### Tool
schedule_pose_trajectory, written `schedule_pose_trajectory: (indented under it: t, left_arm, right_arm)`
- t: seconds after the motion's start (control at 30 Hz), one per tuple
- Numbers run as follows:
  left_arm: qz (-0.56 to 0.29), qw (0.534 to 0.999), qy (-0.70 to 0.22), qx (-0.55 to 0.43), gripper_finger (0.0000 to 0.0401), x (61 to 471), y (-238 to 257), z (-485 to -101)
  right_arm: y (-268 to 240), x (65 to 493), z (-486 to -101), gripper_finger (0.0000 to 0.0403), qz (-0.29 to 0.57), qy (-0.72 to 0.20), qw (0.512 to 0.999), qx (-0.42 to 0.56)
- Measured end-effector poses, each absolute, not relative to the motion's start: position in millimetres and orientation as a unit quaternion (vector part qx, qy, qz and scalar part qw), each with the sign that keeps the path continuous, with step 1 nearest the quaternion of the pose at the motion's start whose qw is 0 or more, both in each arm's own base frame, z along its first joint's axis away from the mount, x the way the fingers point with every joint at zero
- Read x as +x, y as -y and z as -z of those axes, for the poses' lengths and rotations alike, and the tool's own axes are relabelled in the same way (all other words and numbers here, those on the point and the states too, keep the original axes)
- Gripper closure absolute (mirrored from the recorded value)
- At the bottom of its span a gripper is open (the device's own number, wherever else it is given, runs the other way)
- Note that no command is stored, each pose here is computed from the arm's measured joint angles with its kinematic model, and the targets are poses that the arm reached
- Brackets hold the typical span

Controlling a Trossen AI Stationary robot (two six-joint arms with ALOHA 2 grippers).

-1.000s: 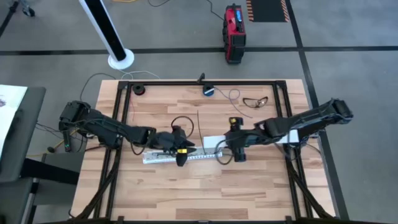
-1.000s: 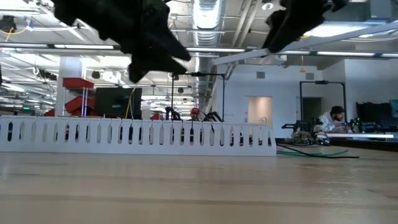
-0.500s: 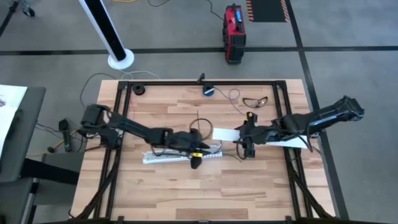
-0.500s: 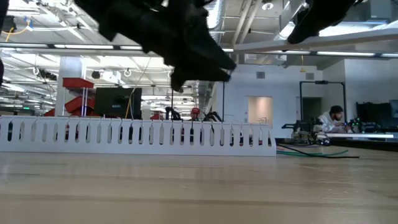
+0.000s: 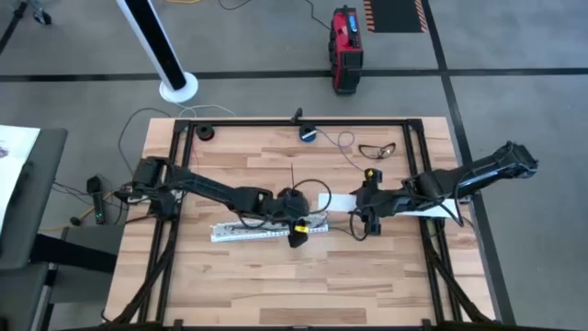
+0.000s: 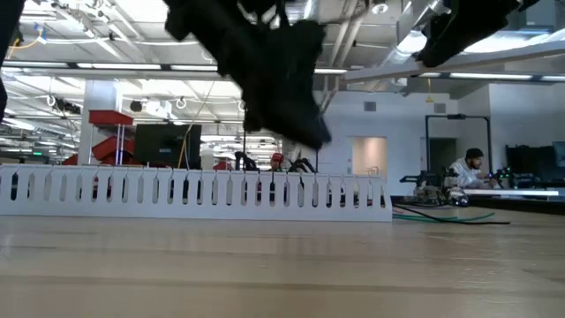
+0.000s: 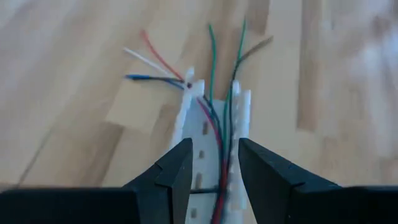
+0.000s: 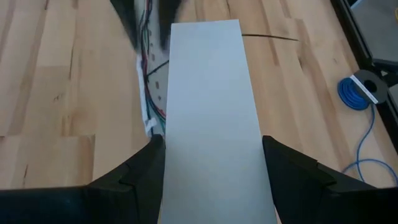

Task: Ziptie cables
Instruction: Close the white cable duct

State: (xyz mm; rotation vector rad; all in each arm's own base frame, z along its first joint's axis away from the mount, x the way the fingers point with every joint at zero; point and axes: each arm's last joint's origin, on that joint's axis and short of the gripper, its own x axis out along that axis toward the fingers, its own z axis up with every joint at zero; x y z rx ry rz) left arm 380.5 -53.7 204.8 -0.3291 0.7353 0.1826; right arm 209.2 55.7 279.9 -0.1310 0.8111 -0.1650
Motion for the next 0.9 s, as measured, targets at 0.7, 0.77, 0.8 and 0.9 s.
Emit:
schedule_pose_trajectory:
  t: [0.7, 0.77, 0.8, 0.9]
  left_arm:
    - [0.211, 0.849, -0.384, -0.297, 0.0242, 346.1, 82.5, -259.5]
    - [0.228, 0.847, -0.368, -0.309, 0.0227, 351.4, 83.6, -259.7]
    - [0.233, 0.846, -0.361, -0.316, 0.0220, 353.0, 83.4, -260.7]
    - [0.239, 0.844, -0.356, -0.323, 0.0199, 353.9, 80.7, -262.7]
  right_arm:
    - [-45.4, 201.2, -292.9, 0.0180, 0.107, -0.360, 0.925, -0.060]
    - [-42.9, 201.6, -292.7, 0.0180, 0.113, -0.361, 0.924, -0.058]
    - [-42.0, 201.9, -292.9, 0.0180, 0.115, -0.360, 0.924, -0.057]
    - [-38.7, 203.1, -293.3, 0.0180, 0.119, -0.359, 0.924, -0.059]
